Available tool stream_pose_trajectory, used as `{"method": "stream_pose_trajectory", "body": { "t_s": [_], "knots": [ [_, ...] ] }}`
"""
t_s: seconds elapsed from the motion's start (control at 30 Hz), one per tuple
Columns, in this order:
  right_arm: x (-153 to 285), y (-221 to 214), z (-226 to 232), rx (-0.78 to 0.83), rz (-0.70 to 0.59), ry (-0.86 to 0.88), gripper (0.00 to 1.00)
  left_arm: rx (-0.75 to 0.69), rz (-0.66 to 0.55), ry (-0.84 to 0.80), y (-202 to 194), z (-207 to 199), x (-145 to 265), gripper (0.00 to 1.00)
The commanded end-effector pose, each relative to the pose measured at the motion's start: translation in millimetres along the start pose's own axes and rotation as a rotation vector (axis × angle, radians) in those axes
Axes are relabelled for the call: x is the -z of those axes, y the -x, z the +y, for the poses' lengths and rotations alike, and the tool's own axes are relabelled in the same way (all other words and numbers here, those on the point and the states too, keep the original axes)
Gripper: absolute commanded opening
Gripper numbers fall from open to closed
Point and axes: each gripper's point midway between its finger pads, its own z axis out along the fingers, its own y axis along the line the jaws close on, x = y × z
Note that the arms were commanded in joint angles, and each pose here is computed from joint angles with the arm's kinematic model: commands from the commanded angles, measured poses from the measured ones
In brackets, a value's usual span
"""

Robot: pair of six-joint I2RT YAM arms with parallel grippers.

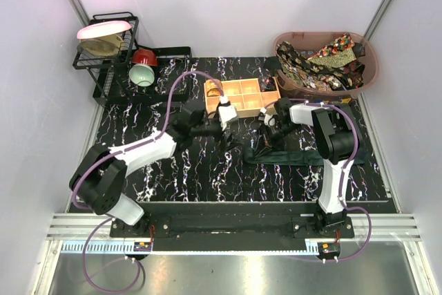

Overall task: Roll the ties
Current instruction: Roll the tie at the center of the board.

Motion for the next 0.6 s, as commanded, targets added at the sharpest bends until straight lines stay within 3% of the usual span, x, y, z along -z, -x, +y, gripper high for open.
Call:
{"method": "stream_pose_trajectory", "body": {
  "t_s": [0.0,0.17,0.3,0.57],
  "knots": [
    [-15.3,9.5,-29.4,0.056,0.002,-0.116,0.00,0.004,-0.104,-0.112,-32.8,-29.0,-4.6,0.99],
    [-15.6,10.6,-26.6,0.064,0.000,-0.103,0.00,0.044,-0.063,-0.096,-65.5,-21.6,-29.0,0.97],
    [-17.2,9.9,-25.7,0.059,0.006,-0.094,0.00,0.046,-0.061,-0.088,-69.4,-11.9,-45.3,0.86],
    [-17.5,9.5,-24.8,0.059,0.008,-0.087,0.00,0.050,-0.020,-0.111,-83.5,-18.4,-66.1,0.80]
  ]
}}
